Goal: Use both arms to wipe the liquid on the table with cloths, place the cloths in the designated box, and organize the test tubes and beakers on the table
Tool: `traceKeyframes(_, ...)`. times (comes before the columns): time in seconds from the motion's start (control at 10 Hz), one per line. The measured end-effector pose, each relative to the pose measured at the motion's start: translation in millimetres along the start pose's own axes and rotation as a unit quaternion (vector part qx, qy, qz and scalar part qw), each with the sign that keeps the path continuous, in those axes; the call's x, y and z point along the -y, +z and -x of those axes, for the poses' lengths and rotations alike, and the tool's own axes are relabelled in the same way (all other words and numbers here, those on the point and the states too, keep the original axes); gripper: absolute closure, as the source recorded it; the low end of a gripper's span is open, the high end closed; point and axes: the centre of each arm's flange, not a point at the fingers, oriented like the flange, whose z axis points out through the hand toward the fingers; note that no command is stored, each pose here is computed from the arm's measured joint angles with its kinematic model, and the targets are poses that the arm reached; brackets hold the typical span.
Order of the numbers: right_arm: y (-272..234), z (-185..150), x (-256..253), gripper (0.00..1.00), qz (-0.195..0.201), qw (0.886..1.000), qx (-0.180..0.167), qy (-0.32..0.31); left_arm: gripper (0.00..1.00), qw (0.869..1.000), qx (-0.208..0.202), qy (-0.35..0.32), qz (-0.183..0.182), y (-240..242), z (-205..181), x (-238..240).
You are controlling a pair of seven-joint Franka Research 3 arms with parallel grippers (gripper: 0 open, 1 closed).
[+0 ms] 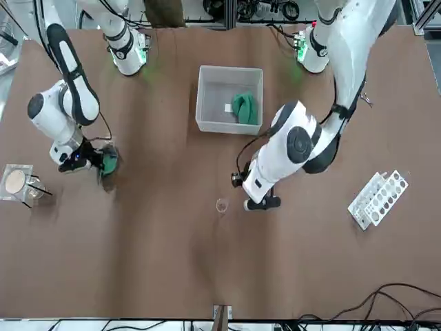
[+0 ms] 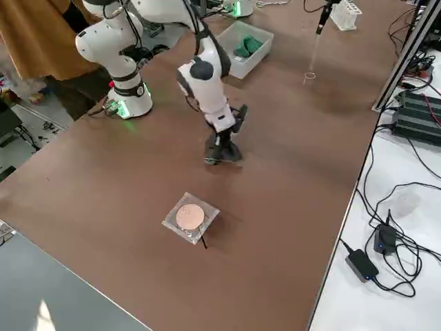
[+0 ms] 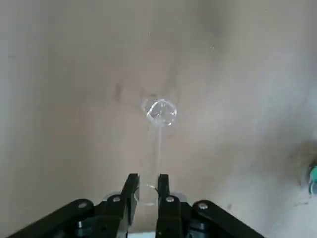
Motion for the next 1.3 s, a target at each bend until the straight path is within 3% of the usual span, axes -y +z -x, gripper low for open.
traceKeyframes(0.3, -41, -71, 54, 0.93, -0.063, 0.997, 0.034, -0.012, 0.79, 0.998, -0.007, -0.017, -0.059, -75, 7, 27)
traceKeyframes(0.6, -87, -112, 124, 0.93, -0.101, 0.991, 0.081, 0.022, 0.79, 0.986, -0.016, -0.107, -0.131, -119, -26, 114)
traceKeyframes(0.9, -100, -119, 217, 0.93, -0.103, 0.985, 0.119, 0.071, 0.79, 0.969, -0.010, -0.173, -0.174, -139, -50, 192)
traceKeyframes(1.3, -97, -84, 378, 0.93, -0.084, 0.976, 0.162, 0.123, 0.79, 0.963, -0.025, -0.170, -0.206, -197, -71, 313)
